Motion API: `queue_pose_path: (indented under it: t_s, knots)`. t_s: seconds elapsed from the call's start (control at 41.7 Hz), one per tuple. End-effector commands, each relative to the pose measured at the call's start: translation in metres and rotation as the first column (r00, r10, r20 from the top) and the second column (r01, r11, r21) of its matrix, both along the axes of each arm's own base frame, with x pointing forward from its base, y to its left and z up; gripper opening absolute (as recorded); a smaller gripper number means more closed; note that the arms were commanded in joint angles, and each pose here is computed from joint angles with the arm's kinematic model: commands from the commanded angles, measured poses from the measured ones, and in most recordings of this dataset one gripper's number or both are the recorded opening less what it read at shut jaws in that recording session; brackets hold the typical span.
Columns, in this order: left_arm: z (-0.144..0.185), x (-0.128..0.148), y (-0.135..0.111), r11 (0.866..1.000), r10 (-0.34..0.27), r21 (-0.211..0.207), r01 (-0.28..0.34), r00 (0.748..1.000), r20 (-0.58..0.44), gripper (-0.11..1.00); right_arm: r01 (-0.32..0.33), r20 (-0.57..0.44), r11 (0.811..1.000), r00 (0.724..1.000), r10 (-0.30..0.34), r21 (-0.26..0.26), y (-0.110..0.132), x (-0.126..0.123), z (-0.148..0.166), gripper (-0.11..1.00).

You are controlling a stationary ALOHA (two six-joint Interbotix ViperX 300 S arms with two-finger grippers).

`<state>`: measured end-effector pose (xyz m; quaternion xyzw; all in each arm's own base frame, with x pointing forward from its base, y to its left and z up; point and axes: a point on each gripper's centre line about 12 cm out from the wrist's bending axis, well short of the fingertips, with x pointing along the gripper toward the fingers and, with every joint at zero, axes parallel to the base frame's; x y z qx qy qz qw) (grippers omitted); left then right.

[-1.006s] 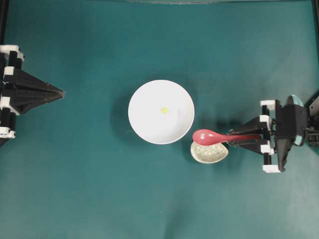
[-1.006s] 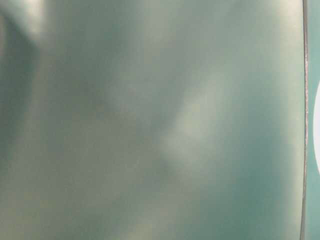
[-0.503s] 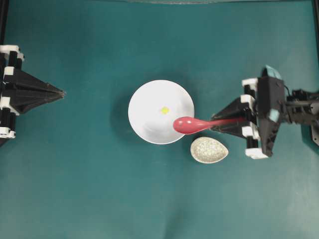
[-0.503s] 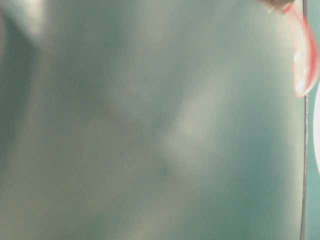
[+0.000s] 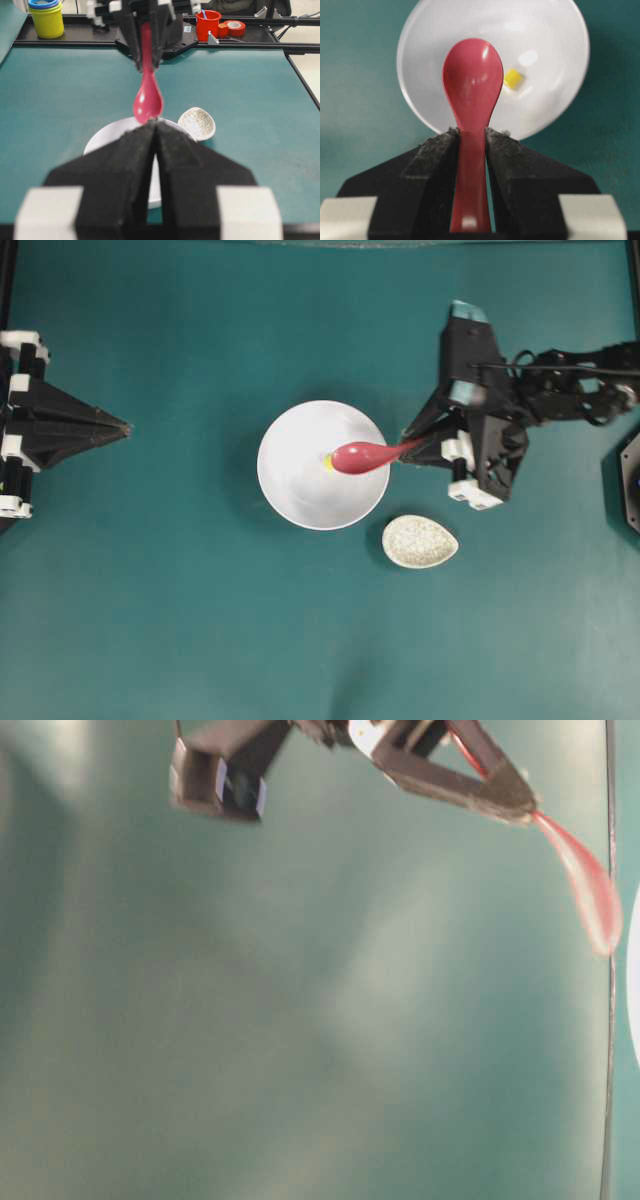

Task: Scoop the yellow hexagonal prism block from the bowl with a spoon using the right arm.
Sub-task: 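Lower the spoon bowl into the white bowl beside the yellow block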

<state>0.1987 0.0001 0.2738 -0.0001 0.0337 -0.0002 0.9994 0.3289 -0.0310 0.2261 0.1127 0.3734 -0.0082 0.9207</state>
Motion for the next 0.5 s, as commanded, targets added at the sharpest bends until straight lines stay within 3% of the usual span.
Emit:
queue_pose_path:
  t_s: [0.0, 0.479]
  knots:
    - [0.008, 0.003, 0.0, 1.0, 0.0, 0.002, 0.0, 1.0, 0.018, 0.0, -0.012, -0.007, 1.0, 1.0, 0.012, 0.0, -0.004, 0.009, 0.01, 0.26]
    - [0.008, 0.003, 0.0, 1.0, -0.002, 0.002, 0.002, 1.0, 0.017, 0.0, -0.061, -0.206, 0.998, 0.977, 0.059, -0.003, -0.013, 0.041, 0.001, 0.26]
